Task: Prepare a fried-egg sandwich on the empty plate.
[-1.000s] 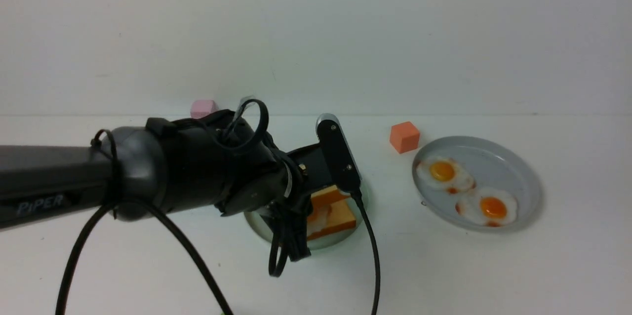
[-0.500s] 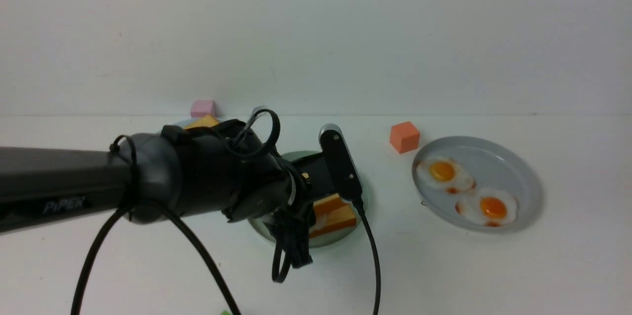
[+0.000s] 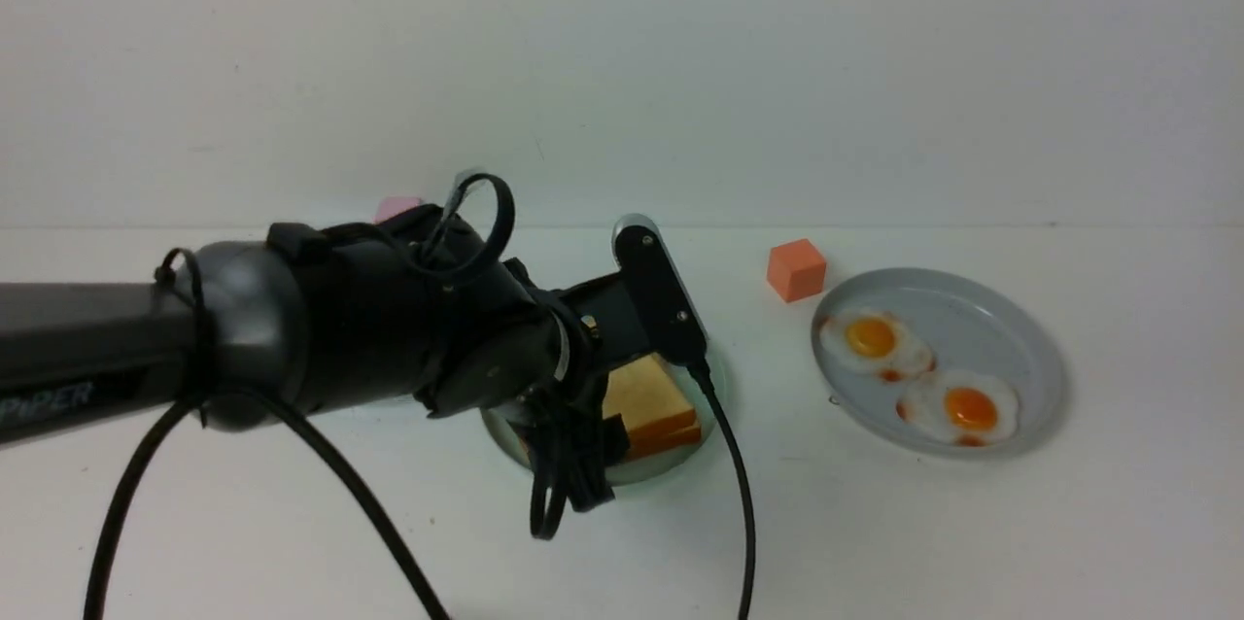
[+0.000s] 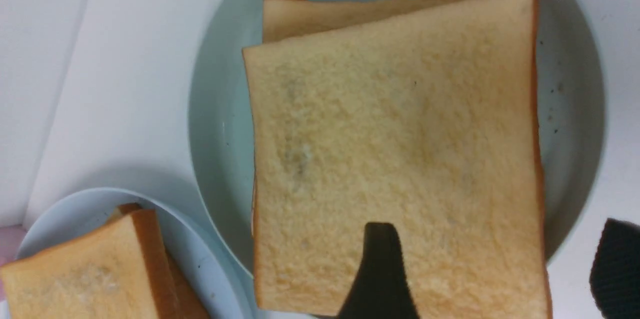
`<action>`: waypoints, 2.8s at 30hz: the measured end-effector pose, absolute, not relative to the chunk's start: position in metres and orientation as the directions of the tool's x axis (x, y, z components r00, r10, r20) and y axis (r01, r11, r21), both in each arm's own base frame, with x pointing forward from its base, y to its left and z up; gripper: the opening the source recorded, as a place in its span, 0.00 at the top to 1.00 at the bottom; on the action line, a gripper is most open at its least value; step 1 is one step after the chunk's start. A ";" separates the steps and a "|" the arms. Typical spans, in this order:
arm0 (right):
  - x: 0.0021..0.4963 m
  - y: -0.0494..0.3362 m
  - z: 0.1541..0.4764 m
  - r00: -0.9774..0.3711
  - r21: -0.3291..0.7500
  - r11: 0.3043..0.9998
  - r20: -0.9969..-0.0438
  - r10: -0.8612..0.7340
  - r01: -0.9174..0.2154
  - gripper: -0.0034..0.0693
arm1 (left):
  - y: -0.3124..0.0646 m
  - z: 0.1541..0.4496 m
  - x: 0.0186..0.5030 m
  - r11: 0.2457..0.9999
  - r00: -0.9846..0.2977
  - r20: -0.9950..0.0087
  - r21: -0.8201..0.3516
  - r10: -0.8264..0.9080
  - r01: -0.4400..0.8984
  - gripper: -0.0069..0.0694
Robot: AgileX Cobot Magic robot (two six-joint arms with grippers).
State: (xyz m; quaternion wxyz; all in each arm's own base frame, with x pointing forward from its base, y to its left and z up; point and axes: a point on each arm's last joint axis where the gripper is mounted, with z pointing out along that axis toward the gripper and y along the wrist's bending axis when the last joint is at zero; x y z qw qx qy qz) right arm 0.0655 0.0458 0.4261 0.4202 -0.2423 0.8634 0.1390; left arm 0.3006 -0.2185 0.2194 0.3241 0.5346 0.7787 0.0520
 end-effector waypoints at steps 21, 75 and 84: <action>0.065 0.046 0.426 -0.529 0.039 0.843 -0.794 -0.300 -0.536 0.86 | -0.087 0.374 0.092 0.743 -0.186 -0.975 -0.037 0.119 0.668 0.93; 0.052 0.003 0.173 -0.303 0.104 0.995 -0.948 0.098 -0.004 0.97 | -0.044 0.235 0.047 0.727 -0.135 -0.990 -0.060 0.046 0.684 0.92; 0.052 0.003 0.173 -0.304 0.116 0.993 -0.946 0.111 0.000 0.97 | -0.044 0.235 0.047 0.727 -0.135 -0.990 -0.060 0.046 0.684 0.91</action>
